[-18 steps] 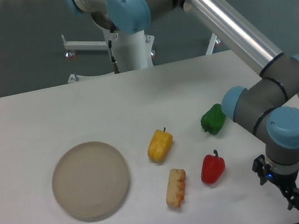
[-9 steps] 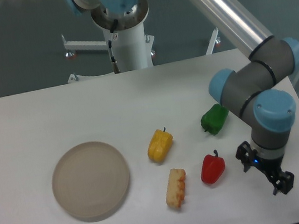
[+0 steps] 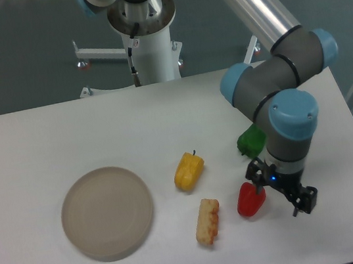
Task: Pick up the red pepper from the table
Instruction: 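Move the open gripper over the red pepper, then lower the gripper around the red pepper and close on it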
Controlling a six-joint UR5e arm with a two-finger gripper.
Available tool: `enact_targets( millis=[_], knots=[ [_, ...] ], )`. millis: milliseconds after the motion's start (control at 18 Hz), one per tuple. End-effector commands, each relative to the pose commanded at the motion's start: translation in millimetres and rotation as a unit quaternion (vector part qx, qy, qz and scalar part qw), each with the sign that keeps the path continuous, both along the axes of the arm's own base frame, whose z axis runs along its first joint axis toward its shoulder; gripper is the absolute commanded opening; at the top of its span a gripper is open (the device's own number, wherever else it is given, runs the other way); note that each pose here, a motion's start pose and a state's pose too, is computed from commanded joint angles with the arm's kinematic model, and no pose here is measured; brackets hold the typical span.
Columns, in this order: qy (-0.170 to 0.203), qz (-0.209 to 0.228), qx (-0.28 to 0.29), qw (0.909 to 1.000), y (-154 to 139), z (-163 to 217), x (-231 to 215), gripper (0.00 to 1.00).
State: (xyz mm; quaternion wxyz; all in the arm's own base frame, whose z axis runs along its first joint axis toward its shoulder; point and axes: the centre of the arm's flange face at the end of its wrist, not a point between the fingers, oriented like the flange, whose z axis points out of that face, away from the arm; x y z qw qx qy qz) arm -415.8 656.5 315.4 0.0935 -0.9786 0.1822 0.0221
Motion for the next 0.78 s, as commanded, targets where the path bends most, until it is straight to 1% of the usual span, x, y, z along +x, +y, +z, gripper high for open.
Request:
enact_targets(
  millis=[167,222,333,500,611,778],
  knots=[
    [0.007,-0.007,-0.01,0.9999,-2,-4,8,1.0],
    [0.019,-0.007,-0.023,0.9995,-4,-4,10,1.0],
    [0.032,-0.013,-0.039,0.9987,-2,-7,18,1.0],
    [0.028,-0.018,-0.044,0.9985,4,-17,30,1.0],
    [0.028,-0.019,-0.044,0.9984,5,-22,29,1.0],
    [0.04,-0.019,-0.06,0.9972,1,-30,27,1.0]
  ],
)
